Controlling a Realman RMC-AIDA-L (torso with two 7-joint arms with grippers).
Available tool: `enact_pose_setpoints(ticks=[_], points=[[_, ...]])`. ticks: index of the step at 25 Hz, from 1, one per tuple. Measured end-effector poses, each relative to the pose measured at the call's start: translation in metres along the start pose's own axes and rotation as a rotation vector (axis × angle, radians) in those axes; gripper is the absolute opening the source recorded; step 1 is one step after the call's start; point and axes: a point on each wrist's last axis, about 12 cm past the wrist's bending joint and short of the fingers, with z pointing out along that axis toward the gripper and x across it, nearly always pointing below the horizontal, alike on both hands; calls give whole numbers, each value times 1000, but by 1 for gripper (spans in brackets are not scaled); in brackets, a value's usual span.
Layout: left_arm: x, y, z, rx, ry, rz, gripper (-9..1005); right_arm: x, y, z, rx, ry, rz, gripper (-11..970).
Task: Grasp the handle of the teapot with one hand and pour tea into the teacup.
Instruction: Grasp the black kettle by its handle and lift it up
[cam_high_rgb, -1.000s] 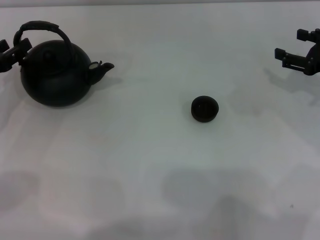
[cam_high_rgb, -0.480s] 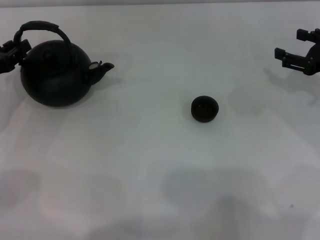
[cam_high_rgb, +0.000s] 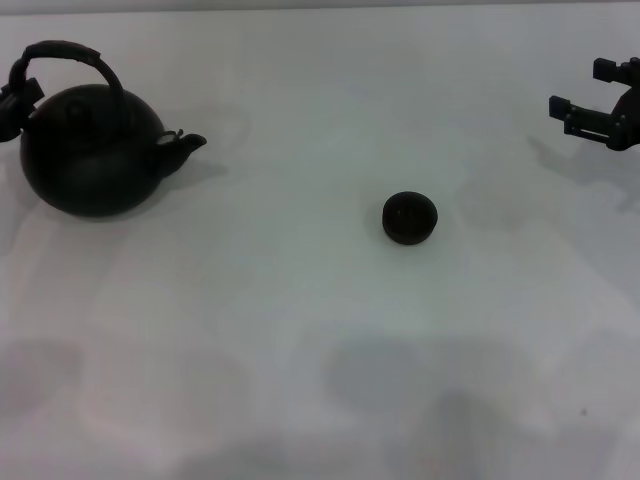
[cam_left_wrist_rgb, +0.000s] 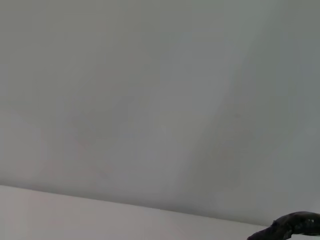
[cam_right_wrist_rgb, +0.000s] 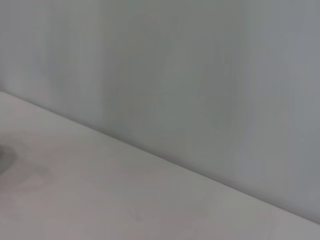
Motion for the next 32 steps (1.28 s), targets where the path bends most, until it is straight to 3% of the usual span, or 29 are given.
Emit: enact_pose_setpoints(ticks=[10,17,23,32], points=[[-24,-3,6,31,39,20,196,2,1,0,-2,3,-2,829],[-46,-20,31,100,104,79,194,1,2,2,-7,-1,-6,829],[-65,-43,62,175,175,142,190,-2,2,4,-10,-9,-17,829],[-82,-59,85,176,239,201,192,-6,5,9,-20,-33,-39,828]])
